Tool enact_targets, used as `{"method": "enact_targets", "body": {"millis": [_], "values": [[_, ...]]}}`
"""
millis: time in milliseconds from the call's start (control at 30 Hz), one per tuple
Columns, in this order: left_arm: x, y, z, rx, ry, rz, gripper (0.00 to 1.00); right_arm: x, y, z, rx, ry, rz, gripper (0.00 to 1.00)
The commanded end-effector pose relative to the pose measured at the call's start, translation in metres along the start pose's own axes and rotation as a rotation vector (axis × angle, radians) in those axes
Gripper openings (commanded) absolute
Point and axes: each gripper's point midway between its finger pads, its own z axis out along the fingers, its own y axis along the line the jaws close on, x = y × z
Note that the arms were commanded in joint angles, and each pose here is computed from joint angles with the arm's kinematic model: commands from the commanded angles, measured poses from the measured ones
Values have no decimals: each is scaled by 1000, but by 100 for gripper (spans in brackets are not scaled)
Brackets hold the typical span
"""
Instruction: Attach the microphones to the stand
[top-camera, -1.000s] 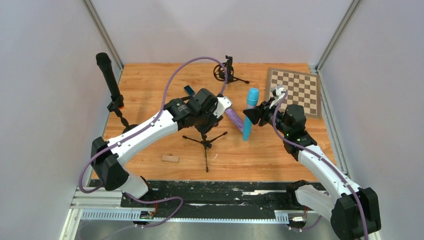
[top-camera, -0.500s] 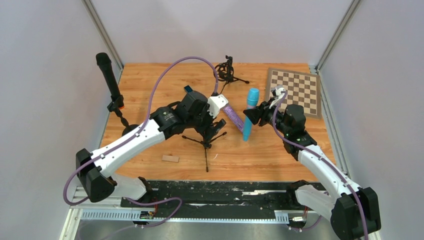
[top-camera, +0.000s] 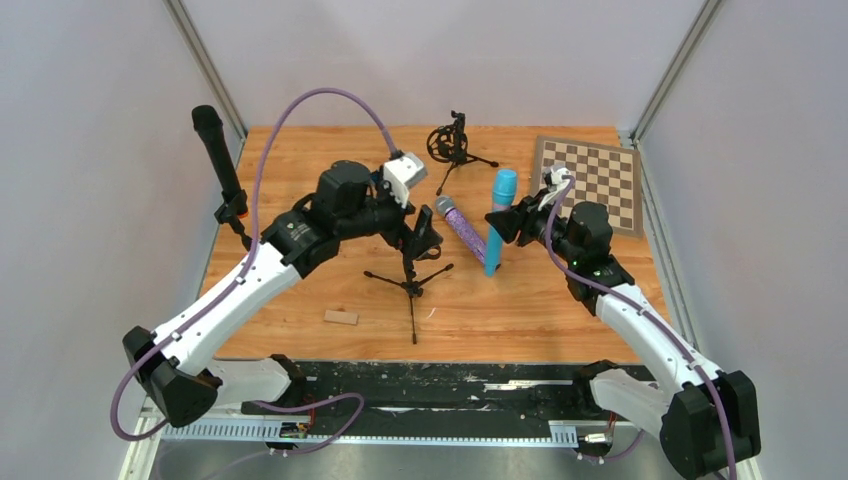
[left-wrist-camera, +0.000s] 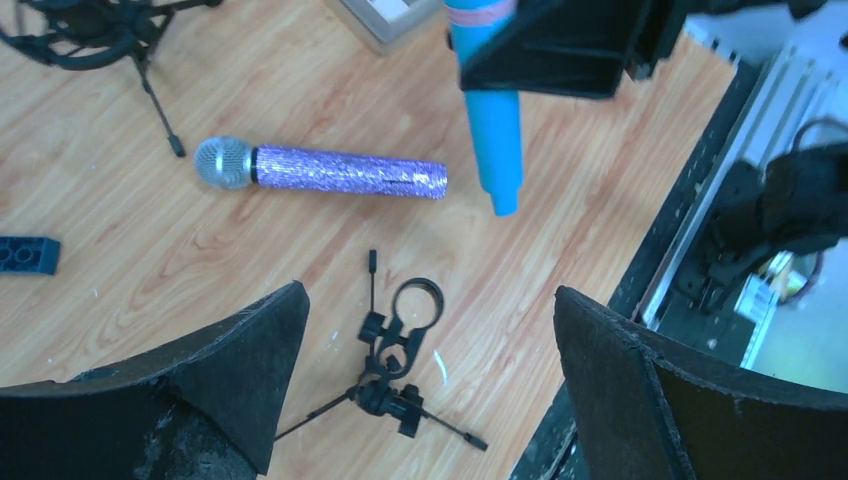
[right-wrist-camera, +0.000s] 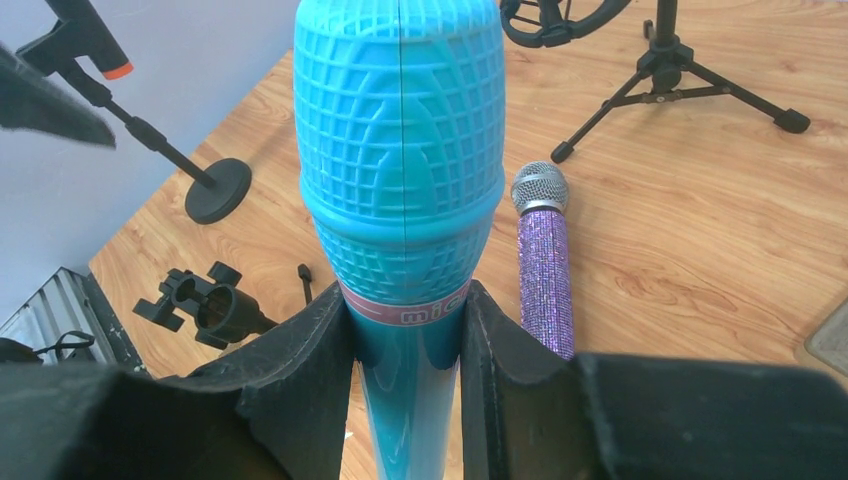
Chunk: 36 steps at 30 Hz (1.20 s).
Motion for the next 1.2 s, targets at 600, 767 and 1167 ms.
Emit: {"method": "enact_targets", "body": {"millis": [600, 767, 1167], "values": [[40, 124, -63, -436, -43, -229, 100, -47, 37, 13, -178, -55, -45, 0], [65, 137, -65, -511, -15, -184, 100, -55, 45, 12, -212, -96, -50, 0], [101, 139, -57, -527, 48, -221, 100, -104, 88, 7, -330, -216, -145, 0]]}}
